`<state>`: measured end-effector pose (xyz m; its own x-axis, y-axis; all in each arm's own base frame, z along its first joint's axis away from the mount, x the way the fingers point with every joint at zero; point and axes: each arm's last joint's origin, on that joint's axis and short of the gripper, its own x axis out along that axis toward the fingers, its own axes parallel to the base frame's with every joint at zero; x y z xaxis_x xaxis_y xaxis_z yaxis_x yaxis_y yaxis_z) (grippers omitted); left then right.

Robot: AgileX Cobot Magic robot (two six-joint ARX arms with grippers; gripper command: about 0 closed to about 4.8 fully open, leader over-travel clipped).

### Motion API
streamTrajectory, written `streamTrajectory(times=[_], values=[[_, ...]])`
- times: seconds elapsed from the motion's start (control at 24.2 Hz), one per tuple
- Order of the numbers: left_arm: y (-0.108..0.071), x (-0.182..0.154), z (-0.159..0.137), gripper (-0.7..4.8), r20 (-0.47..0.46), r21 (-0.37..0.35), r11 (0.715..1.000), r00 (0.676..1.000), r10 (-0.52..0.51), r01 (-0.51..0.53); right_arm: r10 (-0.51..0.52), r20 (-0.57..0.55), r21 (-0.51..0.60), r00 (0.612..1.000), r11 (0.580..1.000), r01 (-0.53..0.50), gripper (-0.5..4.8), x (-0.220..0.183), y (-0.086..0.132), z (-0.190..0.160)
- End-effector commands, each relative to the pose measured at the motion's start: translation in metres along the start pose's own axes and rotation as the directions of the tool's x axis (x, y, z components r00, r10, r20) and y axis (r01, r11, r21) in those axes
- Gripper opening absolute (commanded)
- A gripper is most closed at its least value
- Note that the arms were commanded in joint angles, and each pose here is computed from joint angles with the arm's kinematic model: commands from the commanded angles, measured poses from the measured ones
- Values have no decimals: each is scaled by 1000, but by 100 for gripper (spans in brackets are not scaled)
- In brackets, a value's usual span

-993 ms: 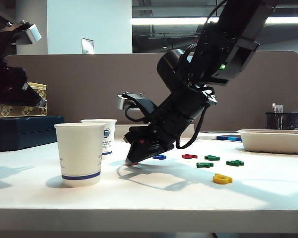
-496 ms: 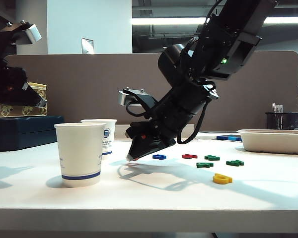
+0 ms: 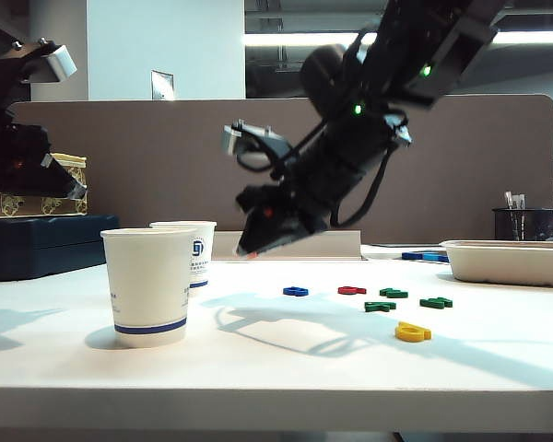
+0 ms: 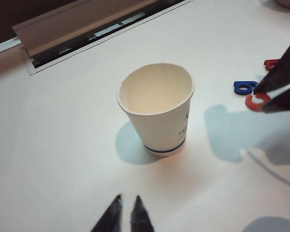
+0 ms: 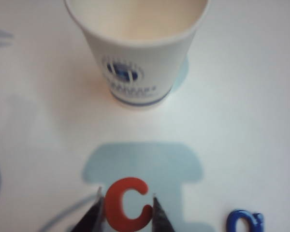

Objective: Pick up the letter "c" and put it in the paper cup.

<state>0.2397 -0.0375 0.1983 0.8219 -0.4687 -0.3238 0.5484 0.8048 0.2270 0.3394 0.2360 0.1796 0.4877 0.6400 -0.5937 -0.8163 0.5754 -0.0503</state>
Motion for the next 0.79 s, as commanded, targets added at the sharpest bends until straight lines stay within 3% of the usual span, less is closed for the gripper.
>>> streamTrajectory(times=[0.04,0.37,0.54,0.79], values=[[1,0,4,27,22,-10,1000,1000,4,-3,-6,37,-9,999,1000,6,107,-10,0,11],[1,0,4,27,22,-13,1000,1000,4,-3,4,28,-6,1000,1000,-4,107,-24,3,17],[1,0,4,27,22,-13,1000,1000,4,-3,99,51,17,994,995,-100,107,-29,7,21],[1,0,4,27,21,-14,1000,1000,3,-3,127,66,5,990,992,-127,106,-36,14,28]])
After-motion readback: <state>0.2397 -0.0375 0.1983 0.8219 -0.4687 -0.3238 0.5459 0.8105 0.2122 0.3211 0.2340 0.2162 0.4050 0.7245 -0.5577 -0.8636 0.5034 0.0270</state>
